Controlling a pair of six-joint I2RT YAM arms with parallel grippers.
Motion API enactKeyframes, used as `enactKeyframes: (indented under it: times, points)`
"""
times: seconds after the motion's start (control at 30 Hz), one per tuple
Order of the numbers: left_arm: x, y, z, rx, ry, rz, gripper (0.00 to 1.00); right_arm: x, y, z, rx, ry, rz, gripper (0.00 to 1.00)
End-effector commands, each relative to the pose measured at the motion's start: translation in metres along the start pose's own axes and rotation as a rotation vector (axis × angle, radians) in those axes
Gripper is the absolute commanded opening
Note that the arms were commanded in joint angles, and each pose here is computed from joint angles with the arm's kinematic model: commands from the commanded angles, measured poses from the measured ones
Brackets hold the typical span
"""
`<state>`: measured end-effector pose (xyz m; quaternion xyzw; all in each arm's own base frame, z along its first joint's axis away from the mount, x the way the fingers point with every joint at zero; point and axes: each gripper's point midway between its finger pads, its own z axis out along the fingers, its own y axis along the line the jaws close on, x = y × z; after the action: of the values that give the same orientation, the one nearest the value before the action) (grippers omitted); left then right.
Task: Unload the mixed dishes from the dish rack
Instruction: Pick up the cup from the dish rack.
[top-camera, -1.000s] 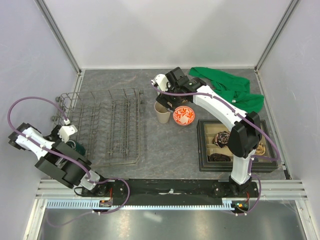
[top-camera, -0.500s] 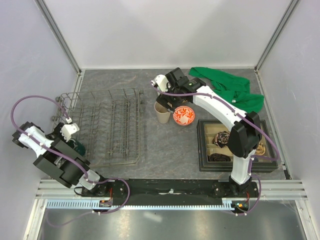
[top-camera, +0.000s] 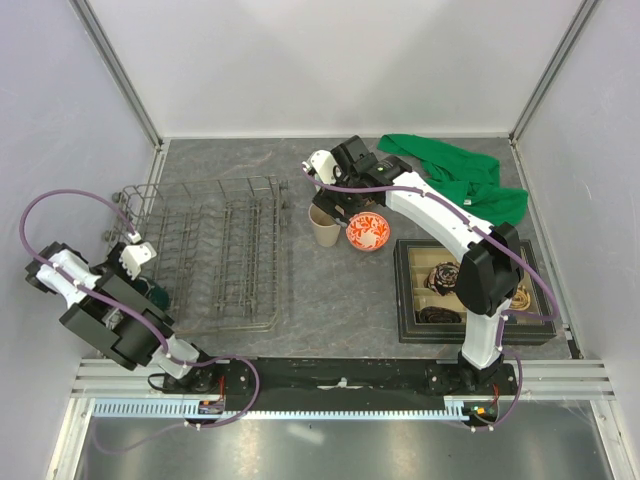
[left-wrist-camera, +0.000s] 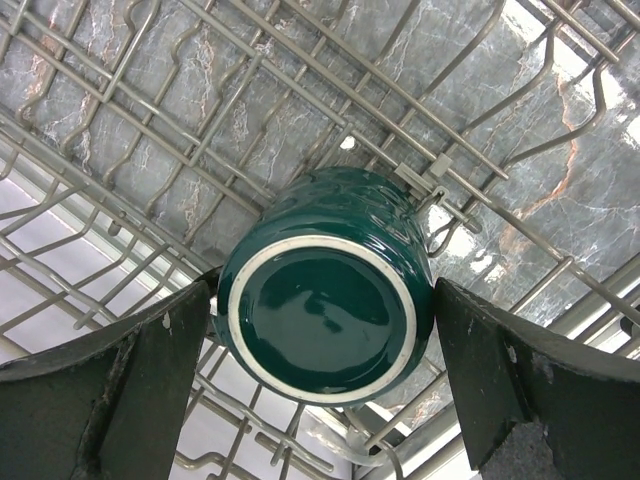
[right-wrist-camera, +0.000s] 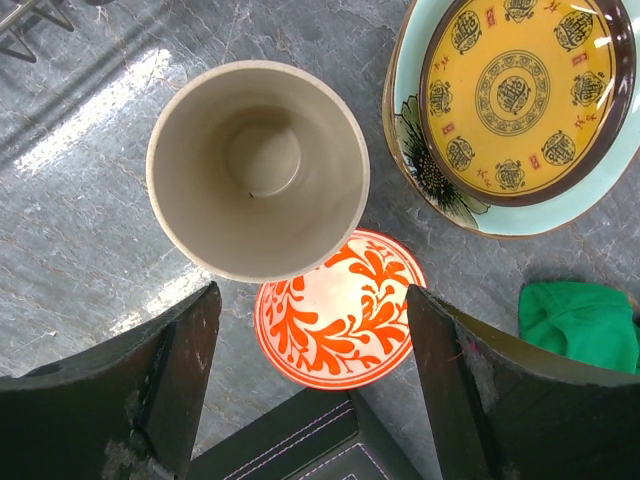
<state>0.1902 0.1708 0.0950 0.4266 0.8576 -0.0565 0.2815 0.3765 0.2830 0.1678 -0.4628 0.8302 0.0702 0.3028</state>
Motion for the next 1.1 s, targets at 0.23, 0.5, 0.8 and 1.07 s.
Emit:
enactKeyframes:
  times: [0.23, 0.5, 0.8, 1.07]
  points:
    - [-0.001, 0.023, 0.004, -0.011, 0.024, 0.028, 0.99, -0.002, -0.001, 0.001, 0.005, -0.013, -0.014, 0.83]
    - [0.012, 0.02, 0.008, 0.007, 0.101, 0.054, 0.99, 0.003, 0.0, 0.006, 0.0, 0.002, -0.02, 0.83]
    - [0.021, 0.02, -0.002, 0.005, 0.189, 0.098, 0.99, 0.006, 0.001, 0.007, -0.001, 0.011, -0.022, 0.83]
    - [0.023, 0.014, 0.004, 0.03, 0.203, 0.094, 0.99, 0.008, 0.0, 0.006, -0.003, 0.012, -0.023, 0.82]
